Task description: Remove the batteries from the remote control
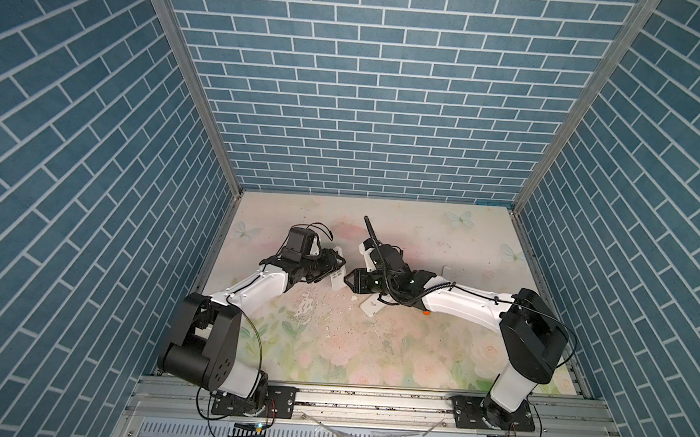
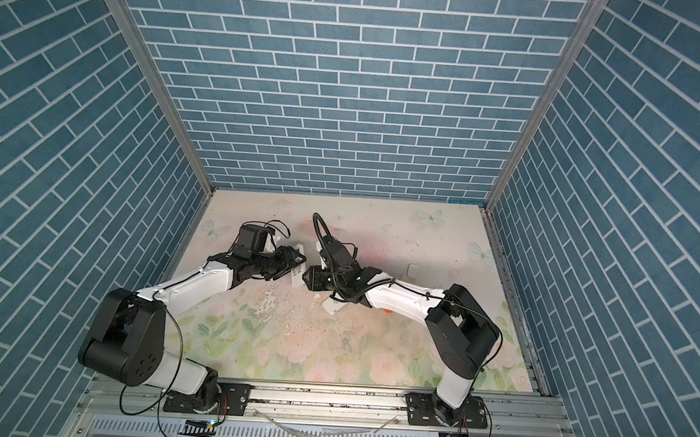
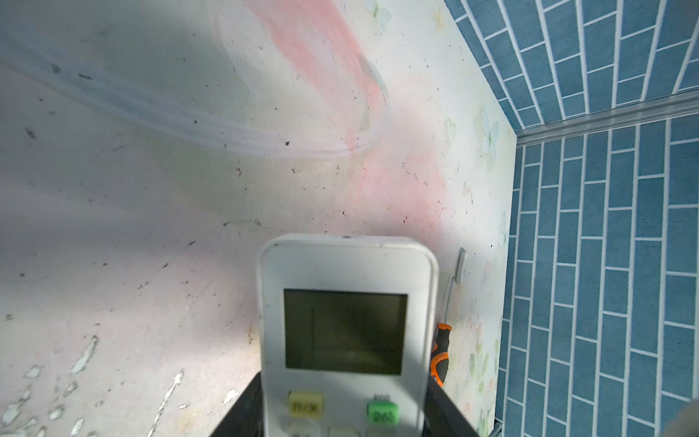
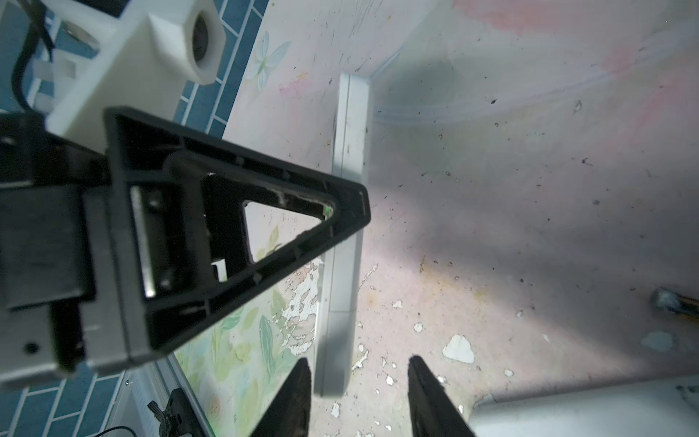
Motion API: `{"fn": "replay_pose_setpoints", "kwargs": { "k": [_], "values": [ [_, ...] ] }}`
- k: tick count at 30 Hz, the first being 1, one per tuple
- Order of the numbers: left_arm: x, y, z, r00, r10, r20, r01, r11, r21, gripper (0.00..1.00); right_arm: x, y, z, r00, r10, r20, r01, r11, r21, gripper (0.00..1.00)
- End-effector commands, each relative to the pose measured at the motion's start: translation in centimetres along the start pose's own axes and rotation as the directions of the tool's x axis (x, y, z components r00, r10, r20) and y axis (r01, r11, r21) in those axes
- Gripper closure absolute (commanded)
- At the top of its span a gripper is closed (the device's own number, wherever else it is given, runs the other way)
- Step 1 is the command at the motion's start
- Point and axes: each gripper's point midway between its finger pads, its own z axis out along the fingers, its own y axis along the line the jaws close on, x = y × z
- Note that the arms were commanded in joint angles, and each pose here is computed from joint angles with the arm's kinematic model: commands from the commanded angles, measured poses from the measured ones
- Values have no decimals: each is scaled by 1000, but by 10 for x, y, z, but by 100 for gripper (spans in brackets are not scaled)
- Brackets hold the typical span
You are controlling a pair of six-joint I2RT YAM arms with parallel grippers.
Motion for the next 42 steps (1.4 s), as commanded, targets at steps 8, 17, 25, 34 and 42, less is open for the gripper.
{"fn": "replay_pose_setpoints", "kwargs": {
  "k": [8,17,25,34,42],
  "values": [
    [-2,-30,-3,1000,14,26,-16,995,94,72,-18,19,14,1000,17,15,-16,999,-43,58],
    [-2,-35,0,1000,10,29,-13,993,115,71,-23,19,22,999,20,24,-20,999,-33,78],
    [-2,-35,-2,1000,6,30,-9,994,109,51,-26,10,20,999,16,52,-17,1000,7,98],
    [-19,-37,-17,998,21,51,-23,999,40,33,-13,5,13,999,-49,-10,50,998,35,100],
    [-34,-36,-36,999,-14,-31,13,998,-54,28,6,-8,-7,972,-214,-99,224,969,104,100]
  ]
}}
